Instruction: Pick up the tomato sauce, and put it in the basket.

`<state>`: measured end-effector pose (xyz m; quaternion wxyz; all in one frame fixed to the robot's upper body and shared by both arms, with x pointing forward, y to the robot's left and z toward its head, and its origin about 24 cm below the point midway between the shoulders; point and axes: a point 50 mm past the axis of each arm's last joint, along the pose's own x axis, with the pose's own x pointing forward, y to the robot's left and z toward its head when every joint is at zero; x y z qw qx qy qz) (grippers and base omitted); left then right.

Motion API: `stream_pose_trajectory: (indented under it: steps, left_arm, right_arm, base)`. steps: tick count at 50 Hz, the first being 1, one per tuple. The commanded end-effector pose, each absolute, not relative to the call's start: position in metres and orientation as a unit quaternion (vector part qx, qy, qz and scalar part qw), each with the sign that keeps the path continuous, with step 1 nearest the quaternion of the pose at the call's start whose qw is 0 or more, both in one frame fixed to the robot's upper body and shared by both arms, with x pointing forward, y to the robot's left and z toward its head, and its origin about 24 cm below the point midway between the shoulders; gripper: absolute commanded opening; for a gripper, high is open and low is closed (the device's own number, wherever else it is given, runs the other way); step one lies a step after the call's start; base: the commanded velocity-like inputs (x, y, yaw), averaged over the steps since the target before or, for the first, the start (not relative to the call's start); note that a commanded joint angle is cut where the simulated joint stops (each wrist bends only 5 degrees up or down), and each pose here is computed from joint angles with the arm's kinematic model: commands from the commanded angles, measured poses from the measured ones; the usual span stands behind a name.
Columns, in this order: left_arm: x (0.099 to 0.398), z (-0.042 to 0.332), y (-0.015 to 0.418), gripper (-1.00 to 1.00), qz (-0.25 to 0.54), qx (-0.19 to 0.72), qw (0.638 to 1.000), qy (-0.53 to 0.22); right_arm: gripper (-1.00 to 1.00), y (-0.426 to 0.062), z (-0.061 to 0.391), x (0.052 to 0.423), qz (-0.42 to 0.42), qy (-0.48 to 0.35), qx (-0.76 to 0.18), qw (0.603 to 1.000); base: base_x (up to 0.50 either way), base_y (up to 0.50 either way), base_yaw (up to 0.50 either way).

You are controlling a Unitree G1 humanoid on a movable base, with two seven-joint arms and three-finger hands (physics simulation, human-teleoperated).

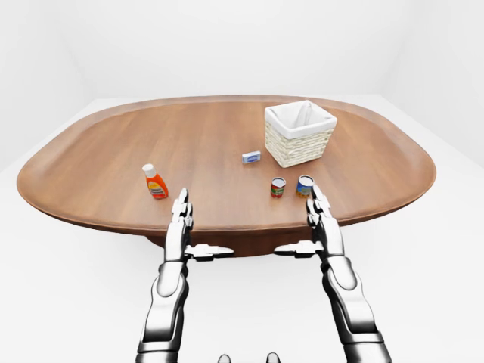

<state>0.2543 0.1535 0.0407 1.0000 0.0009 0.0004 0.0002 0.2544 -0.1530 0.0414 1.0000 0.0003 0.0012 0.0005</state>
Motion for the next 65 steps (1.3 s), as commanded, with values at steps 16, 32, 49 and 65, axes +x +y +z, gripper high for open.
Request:
stream_pose_trajectory:
  steps: [16,32,49,65]
  left_arm:
    - [0.266,0.059,0.198,1.00,0.062,-0.017,0.998,-0.025]
    - [0.254,0.122,0.296,1.00,0.262,-0.085,0.952,-0.131]
    - [0.241,0.131,0.320,1.00,0.325,-0.097,0.929,-0.146]
    - [0.241,0.131,0.321,1.00,0.327,-0.097,0.929,-0.145]
  right_arm:
    - [1.00,-0.191,0.080,0.257,-0.048,-0.056,0.011,0.997]
    - [1.00,-0.307,0.151,0.196,-0.237,-0.219,0.063,0.944]
    - [1.00,-0.319,0.160,0.178,-0.262,-0.244,0.070,0.931]
    - [1.00,-0.321,0.154,0.180,-0.261,-0.232,0.071,0.934]
  base:
    - [0.00,0.00,0.00]
    - [0.00,0.00,0.00]
    - [0.00,-0.01,0.00]
    - [0.00,-0.24,0.00]
